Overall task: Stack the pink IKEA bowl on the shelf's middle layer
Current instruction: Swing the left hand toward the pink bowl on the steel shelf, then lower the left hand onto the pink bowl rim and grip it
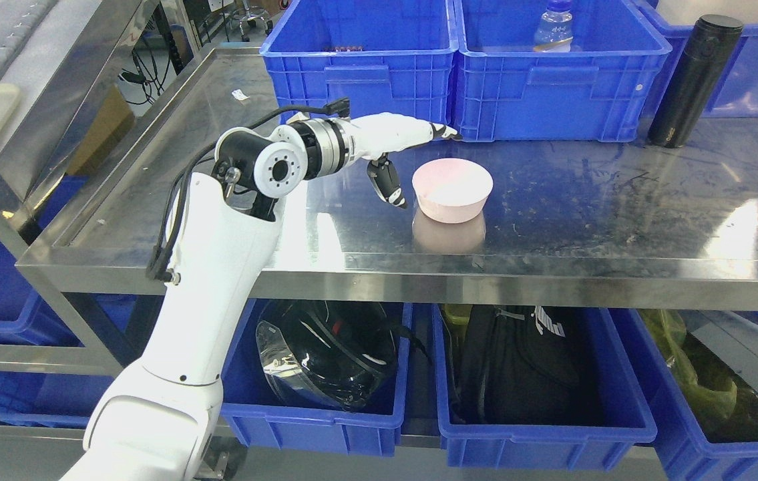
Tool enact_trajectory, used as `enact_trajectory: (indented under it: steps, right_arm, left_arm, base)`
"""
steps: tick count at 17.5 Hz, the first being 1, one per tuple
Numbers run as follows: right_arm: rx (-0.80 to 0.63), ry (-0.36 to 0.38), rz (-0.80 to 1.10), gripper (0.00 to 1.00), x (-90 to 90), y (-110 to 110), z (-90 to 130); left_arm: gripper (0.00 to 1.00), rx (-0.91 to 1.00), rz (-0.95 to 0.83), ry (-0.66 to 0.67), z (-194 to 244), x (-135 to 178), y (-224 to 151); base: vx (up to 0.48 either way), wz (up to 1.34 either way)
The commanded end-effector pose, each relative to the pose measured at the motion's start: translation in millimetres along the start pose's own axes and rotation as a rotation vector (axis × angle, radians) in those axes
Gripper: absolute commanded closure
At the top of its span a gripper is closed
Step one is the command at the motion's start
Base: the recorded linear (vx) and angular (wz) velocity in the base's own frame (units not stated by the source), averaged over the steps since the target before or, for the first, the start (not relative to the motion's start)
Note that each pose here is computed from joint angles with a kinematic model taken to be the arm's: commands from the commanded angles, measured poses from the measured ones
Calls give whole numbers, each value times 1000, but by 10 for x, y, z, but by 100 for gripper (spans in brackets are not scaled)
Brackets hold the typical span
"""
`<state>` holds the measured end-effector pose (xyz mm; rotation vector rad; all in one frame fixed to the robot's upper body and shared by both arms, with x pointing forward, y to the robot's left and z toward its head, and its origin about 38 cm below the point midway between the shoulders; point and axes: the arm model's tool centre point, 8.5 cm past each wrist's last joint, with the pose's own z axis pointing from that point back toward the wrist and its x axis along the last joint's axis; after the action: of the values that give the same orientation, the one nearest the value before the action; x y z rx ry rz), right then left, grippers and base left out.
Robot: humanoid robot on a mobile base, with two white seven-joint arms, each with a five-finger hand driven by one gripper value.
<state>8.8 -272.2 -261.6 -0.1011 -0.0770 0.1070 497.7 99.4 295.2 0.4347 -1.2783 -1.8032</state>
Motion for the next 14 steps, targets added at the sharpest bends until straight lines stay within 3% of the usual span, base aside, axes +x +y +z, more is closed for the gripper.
enact_trajectory:
  steps: [1,3,7,14]
  right_arm:
    - [-18,-12,1,0,20,-113,-4]
    - [-18,-13,1,0,30,-114,-5]
    - [-18,-13,1,0,29,-114,-5]
    - [-18,-13,1,0,30,-114,-5]
  left_arm:
    - [5,-197,-101,136,-511,112,-199]
    - [6,-227,-89,154,-559,-1,-213]
    - [9,-268,-19,46,-628,79,-330]
    - [17,-313,-18,67,-695,-48,-422]
  base:
    - [0,0]
    - [0,0]
    - [0,0]
    - [0,0]
